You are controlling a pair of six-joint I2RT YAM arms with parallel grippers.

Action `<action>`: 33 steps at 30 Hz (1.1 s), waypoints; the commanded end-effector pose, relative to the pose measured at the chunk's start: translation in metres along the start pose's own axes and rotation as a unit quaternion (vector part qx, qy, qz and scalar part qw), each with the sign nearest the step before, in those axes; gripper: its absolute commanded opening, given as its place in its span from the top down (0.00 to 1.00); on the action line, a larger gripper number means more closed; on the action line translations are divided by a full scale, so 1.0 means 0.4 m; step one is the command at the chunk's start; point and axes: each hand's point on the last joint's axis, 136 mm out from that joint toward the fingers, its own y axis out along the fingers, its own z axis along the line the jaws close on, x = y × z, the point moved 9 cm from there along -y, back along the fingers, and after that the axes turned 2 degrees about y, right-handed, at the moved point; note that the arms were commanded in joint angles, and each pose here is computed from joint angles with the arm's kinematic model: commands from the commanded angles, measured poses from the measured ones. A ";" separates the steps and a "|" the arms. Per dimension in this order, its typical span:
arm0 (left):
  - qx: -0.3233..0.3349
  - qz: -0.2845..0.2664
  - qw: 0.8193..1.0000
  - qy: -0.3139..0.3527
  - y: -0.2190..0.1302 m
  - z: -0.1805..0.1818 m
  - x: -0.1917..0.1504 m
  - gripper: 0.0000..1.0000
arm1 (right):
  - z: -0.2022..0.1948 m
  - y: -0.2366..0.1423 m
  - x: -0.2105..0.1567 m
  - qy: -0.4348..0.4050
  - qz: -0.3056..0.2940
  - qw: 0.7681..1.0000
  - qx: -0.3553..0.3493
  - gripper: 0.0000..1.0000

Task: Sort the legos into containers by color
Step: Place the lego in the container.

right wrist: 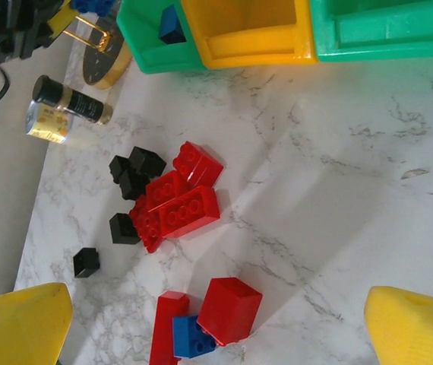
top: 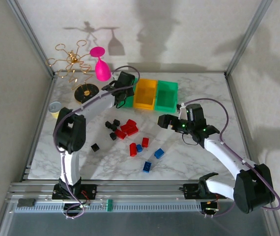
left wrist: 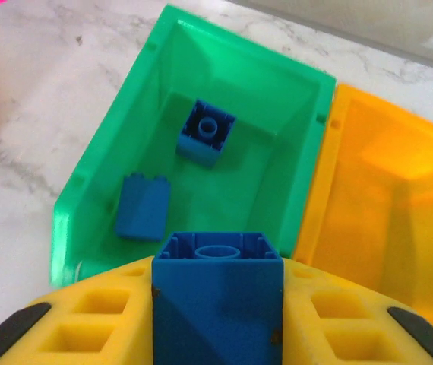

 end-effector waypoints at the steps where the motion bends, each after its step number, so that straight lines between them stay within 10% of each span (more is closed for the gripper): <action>1: 0.028 -0.011 0.999 0.016 0.053 0.005 0.023 0.71 | 0.012 -0.013 0.010 -0.008 -0.015 1.000 -0.010 0.01; 12: 0.023 0.015 0.999 0.019 0.122 -0.007 0.052 0.52 | 0.011 -0.019 0.010 -0.010 -0.026 1.000 -0.013 0.01; 23: -0.044 0.012 0.999 0.010 -0.035 -0.008 0.067 0.48 | 0.015 -0.020 0.019 -0.010 -0.027 0.999 -0.018 0.01; 33: -0.094 0.064 0.992 0.048 -0.192 -0.015 -0.114 0.45 | -0.019 -0.004 -0.026 -0.006 0.014 0.999 -0.032 0.01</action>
